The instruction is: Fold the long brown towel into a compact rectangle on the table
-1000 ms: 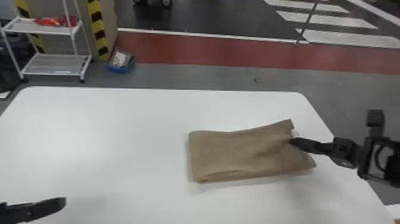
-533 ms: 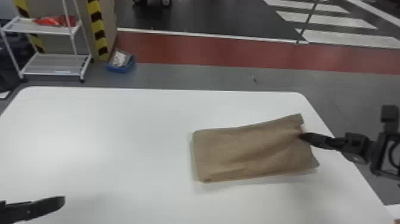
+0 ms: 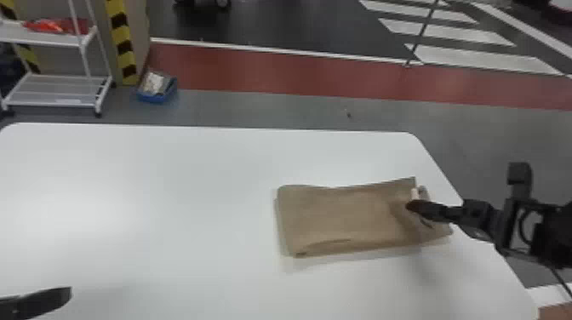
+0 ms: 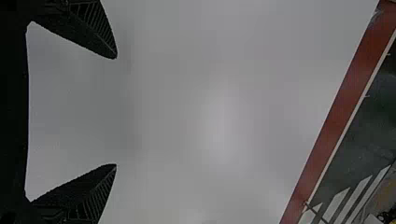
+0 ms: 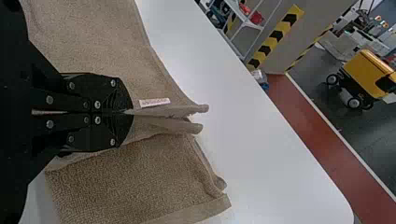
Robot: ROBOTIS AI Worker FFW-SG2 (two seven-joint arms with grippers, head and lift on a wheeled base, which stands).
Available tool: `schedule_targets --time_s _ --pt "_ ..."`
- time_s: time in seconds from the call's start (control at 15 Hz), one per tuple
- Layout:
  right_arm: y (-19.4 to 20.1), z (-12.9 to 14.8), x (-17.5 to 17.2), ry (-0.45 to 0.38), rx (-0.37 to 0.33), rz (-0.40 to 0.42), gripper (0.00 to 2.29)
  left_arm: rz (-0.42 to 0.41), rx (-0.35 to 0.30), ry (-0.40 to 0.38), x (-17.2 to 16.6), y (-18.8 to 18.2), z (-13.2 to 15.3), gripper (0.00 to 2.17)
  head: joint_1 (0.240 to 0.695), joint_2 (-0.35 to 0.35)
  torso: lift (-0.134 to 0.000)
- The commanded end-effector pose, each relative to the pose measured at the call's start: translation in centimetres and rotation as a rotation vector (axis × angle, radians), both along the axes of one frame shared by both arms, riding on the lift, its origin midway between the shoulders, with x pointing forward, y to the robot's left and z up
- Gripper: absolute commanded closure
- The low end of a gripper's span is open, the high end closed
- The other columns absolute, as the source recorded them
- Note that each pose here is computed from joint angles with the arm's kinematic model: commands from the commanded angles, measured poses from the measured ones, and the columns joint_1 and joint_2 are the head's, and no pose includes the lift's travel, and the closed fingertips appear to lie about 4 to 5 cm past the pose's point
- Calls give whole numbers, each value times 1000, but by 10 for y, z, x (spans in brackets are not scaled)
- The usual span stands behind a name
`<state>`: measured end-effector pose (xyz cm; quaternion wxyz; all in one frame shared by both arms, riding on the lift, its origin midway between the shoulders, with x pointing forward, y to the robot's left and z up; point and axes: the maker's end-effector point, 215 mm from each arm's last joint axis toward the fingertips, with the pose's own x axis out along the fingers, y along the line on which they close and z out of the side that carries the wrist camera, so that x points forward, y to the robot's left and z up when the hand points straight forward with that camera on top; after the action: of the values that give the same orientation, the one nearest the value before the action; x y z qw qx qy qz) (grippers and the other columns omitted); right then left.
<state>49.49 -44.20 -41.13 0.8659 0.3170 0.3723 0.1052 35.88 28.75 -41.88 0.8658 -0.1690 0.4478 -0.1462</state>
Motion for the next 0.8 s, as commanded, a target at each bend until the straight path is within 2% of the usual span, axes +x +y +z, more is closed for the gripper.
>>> schedule_targets --time_s 0.0,0.13,0.2,0.4,0.53,0.67,0.73 --pt "5 17 1 -13 24 8 1328 3 -2 12 -1 2 -3 46 695 -204 -123" --pt "-31 70 8 -88 30 -42 1328 5 -2 12 -1 3 -3 46 695 -196 -123" --pt "-47 72 6 -80 17 -62 1328 8 -1 16 -3 5 -4 46 695 -203 -123" --pt "-42 28 5 -43 39 -76 1328 13 -8 25 -7 4 -8 46 695 -245 -123" --pt "-40 15 8 -44 8 -72 1244 12 -9 25 -9 4 -7 46 695 -251 -123" --pt "-46 6 10 -37 -15 -87 140 13 -10 30 -10 3 -9 46 695 -248 -123" --pt "-48 5 9 -38 -15 -93 -1 11 -8 31 -10 2 -10 46 695 -248 -123"
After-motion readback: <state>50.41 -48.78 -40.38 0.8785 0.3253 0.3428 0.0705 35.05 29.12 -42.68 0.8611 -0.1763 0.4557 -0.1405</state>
